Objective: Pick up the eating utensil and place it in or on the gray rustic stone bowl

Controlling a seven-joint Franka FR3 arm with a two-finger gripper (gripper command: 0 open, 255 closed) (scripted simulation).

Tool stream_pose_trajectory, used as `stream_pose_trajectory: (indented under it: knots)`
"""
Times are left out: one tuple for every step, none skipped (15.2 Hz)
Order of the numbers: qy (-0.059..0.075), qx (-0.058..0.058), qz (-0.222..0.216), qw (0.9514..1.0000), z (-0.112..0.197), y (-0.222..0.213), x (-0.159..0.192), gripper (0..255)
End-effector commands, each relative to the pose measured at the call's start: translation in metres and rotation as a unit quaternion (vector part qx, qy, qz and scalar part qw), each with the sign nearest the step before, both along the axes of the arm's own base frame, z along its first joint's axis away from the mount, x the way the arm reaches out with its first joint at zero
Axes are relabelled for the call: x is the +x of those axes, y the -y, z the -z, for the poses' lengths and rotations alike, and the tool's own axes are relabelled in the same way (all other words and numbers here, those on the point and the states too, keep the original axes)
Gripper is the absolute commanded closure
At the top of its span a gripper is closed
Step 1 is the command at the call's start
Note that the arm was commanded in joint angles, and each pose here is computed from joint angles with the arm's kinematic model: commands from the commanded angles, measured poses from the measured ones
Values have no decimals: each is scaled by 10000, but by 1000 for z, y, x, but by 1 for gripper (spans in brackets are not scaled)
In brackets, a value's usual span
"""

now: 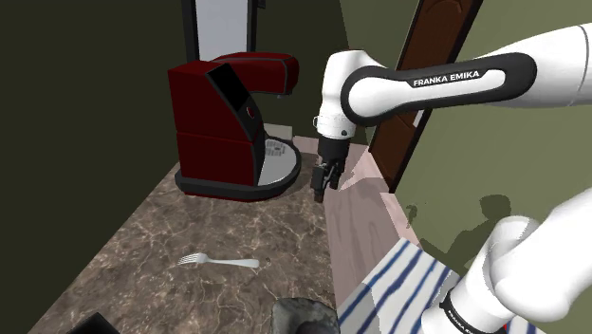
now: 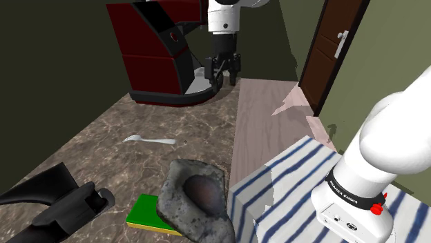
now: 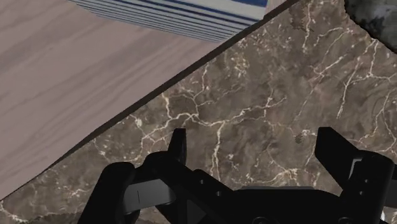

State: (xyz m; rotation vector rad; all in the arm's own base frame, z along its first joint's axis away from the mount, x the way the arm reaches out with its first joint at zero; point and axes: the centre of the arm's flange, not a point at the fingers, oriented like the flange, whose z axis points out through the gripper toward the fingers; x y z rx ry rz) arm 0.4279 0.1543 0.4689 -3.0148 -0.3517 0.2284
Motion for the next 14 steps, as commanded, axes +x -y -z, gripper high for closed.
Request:
stream_pose_trajectory:
  knots:
    - [-3, 46, -217, 9998, 13, -17, 15, 0]
    - [-5, 68, -323, 9995, 18, -27, 22, 0]
    - [-7, 89, -429, 9990, 24, -37, 29, 0]
    - [-9, 111, -534, 9985, 30, -47, 35, 0]
    - [-11, 132, -640, 9979, 35, -57, 41, 0]
    - [-12, 154, -746, 9971, 41, -68, 47, 0]
    - [-14, 175, -851, 9962, 46, -79, 53, 0]
    - [-16, 197, -956, 9952, 52, -89, 58, 0]
    - [-18, 218, -1061, 9941, 57, -100, 63, 0]
    - [-20, 239, -1167, 9929, 63, -111, 68, 0]
    - [-22, 261, -1271, 9915, 68, -123, 73, 0]
    - [-23, 282, -1376, 9901, 73, -134, 78, 0]
    - [-25, 303, -1481, 9885, 79, -145, 82, 0]
    - [-27, 325, -1585, 9868, 84, -157, 86, 0]
